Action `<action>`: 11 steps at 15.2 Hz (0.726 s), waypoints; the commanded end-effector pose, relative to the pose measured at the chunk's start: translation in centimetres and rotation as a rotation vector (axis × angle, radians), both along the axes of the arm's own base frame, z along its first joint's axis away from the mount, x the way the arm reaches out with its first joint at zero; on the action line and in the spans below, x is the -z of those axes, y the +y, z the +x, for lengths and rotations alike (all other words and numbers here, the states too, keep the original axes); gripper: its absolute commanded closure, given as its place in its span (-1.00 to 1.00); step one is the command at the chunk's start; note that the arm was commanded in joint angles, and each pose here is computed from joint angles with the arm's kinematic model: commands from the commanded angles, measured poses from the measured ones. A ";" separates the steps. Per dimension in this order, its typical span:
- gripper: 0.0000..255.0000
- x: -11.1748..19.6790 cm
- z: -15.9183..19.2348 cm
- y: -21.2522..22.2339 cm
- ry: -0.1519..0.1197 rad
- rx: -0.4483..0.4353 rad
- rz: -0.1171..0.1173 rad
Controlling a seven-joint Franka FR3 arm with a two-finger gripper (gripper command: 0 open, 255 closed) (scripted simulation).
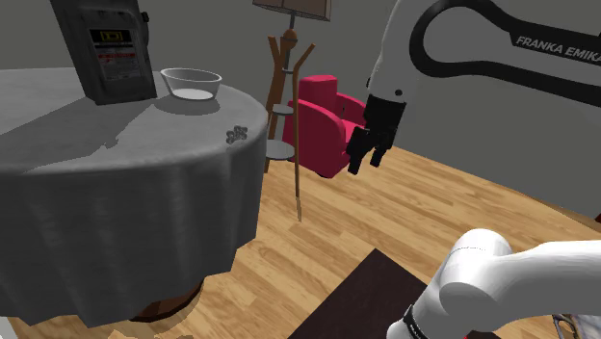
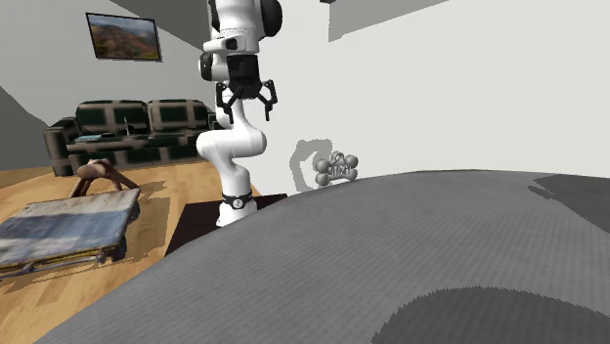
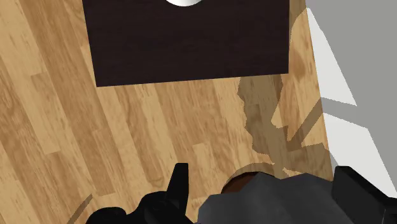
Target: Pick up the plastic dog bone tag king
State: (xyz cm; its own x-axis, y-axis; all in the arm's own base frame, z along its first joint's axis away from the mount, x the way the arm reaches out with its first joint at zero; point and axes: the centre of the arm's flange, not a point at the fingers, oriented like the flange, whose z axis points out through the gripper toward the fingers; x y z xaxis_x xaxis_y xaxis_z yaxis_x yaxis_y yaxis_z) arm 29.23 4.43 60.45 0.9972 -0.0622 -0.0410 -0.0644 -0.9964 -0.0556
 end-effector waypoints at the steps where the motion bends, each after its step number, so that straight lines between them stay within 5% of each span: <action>1: -1.00 0.0 0.0 0.0 0.000 0.000 0.000; 11: -1.00 0.0 8.9 9.2 -0.021 0.441 -0.027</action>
State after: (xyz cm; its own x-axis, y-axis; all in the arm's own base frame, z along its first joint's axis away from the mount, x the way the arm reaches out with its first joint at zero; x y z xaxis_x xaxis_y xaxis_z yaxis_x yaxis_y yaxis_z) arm 37.04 12.88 60.39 0.8995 -0.4366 -0.0160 -0.4369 -0.8988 -0.0353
